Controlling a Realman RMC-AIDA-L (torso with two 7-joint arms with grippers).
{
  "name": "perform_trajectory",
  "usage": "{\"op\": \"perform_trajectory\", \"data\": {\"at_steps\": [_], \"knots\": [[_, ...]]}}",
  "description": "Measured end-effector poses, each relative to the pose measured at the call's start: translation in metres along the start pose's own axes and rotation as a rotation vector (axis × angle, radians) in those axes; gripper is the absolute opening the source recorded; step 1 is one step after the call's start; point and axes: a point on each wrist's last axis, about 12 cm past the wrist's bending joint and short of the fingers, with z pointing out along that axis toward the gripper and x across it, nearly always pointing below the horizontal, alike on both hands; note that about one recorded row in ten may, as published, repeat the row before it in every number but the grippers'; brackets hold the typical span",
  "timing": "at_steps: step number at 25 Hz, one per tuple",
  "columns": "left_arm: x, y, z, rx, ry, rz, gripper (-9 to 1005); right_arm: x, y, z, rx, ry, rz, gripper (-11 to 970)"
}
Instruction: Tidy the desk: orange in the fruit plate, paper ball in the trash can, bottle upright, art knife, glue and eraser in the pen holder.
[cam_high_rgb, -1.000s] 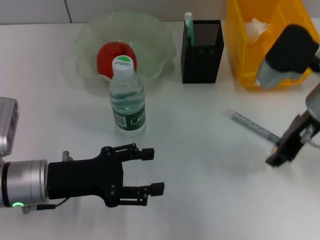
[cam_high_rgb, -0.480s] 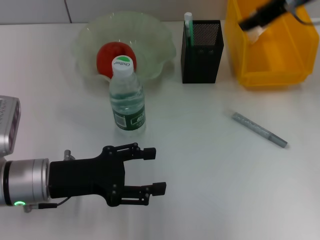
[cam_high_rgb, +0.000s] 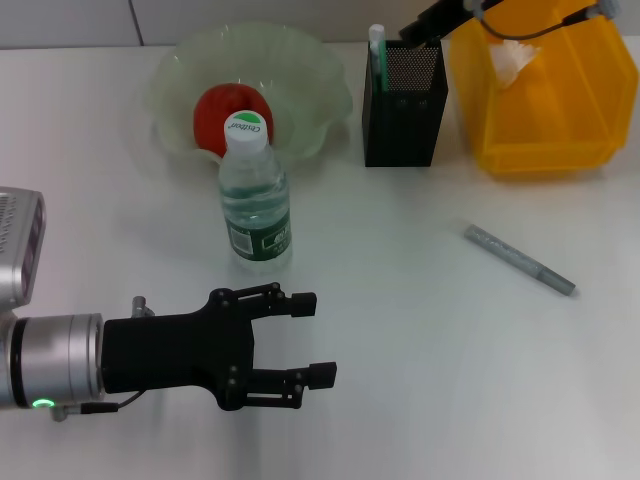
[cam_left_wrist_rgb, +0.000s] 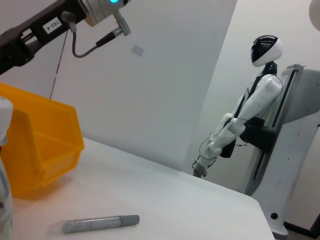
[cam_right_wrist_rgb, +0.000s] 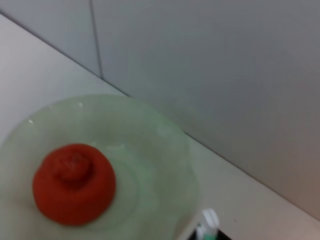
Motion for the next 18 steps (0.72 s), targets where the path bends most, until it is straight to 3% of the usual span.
{"op": "perform_trajectory", "data": {"at_steps": [5,10,14,18], "knots": [[0.0,0.0,0.0,-0.003,-0.002,-0.001,844,0.0,0.003,0.001,-0.031,-0.021,0.005,414],[0.001,0.0,-0.001,-0.007,-0.002,0.0,844,0.002,0.002,0.001,-0.03,-0.024,0.011,614],[0.002,0.0,-0.001,-0.01,0.001,-0.002,844,0.006,-0.001,-0.004,-0.028,-0.023,0.014,624],[0.003,-0.001,-0.002,-0.012,0.002,-0.006,844,0.015,-0.001,-0.029,-0.061,0.015,-0.008,634]]}}
